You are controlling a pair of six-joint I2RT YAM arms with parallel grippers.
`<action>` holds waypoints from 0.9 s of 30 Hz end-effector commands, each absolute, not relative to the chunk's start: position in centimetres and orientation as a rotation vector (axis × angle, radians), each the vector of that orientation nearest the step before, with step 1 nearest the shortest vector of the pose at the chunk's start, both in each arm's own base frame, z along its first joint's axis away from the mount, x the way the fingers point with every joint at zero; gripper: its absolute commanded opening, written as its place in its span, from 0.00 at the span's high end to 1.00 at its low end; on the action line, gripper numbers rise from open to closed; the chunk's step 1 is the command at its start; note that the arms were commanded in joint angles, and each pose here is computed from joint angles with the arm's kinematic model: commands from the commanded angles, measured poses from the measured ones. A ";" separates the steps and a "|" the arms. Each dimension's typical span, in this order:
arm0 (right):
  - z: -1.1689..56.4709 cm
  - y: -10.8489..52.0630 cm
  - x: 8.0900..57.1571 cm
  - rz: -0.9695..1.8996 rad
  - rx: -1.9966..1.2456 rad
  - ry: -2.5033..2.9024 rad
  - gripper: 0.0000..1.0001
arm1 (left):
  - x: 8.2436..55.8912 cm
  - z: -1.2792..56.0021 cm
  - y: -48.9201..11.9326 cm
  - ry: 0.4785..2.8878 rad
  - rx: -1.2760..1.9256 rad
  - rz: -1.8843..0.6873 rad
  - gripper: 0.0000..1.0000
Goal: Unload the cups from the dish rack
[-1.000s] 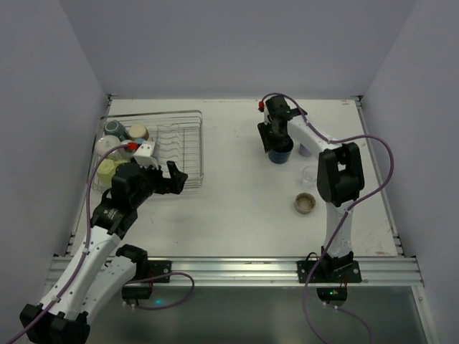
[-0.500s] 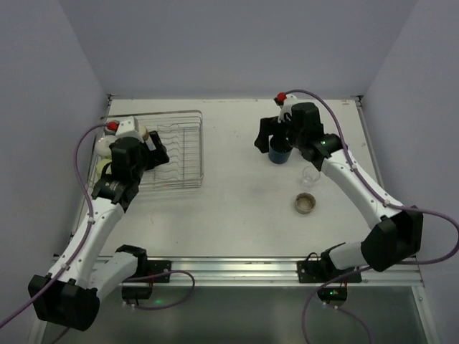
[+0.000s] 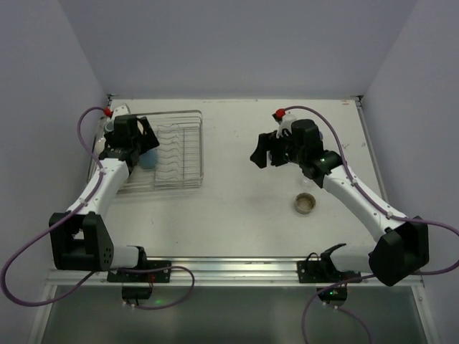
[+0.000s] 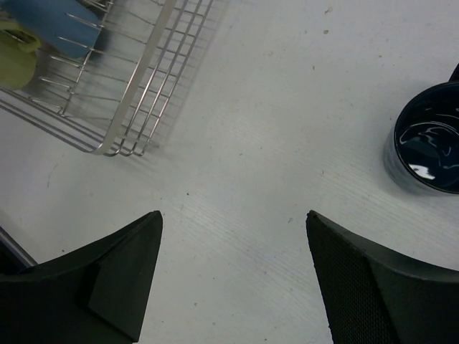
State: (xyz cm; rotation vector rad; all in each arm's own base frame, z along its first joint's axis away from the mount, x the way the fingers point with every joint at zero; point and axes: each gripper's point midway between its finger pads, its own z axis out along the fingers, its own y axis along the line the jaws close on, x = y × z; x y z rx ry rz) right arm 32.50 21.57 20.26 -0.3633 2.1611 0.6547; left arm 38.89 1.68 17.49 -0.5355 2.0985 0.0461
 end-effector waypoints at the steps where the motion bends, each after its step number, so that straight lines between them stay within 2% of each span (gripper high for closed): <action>1: 23.3 22.2 32.6 0.701 -0.370 2.049 0.16 | 40.4 19.3 3.4 2.022 -0.569 0.096 0.03; 6: 23.1 22.3 32.5 0.716 -0.372 2.053 0.16 | 41.0 17.5 3.7 2.055 -0.566 0.124 0.06; 14: 24.4 22.1 31.7 0.730 -0.379 2.022 0.17 | 42.5 15.5 3.9 2.107 -0.566 0.134 0.23; 15: 24.7 22.1 31.5 0.735 -0.379 2.015 0.17 | 42.5 15.1 4.8 2.111 -0.589 0.149 0.26; 16: 25.1 22.2 31.3 0.746 -0.382 2.003 0.17 | 42.4 14.9 5.1 2.114 -0.596 0.154 0.36; 17: 25.2 22.2 31.2 0.753 -0.382 2.000 0.17 | 42.3 15.1 5.1 2.109 -0.602 0.153 0.42; 18: 25.5 22.3 31.1 0.760 -0.386 1.989 0.17 | 42.2 15.3 5.1 2.103 -0.604 0.147 0.54; 21: 26.0 22.9 30.7 0.795 -0.394 1.977 0.17 | 41.6 16.6 4.6 2.078 -0.601 0.110 0.69; 27: 27.7 26.0 29.2 0.924 -0.391 1.921 0.17 | 38.4 20.9 3.8 1.992 -0.573 0.035 0.77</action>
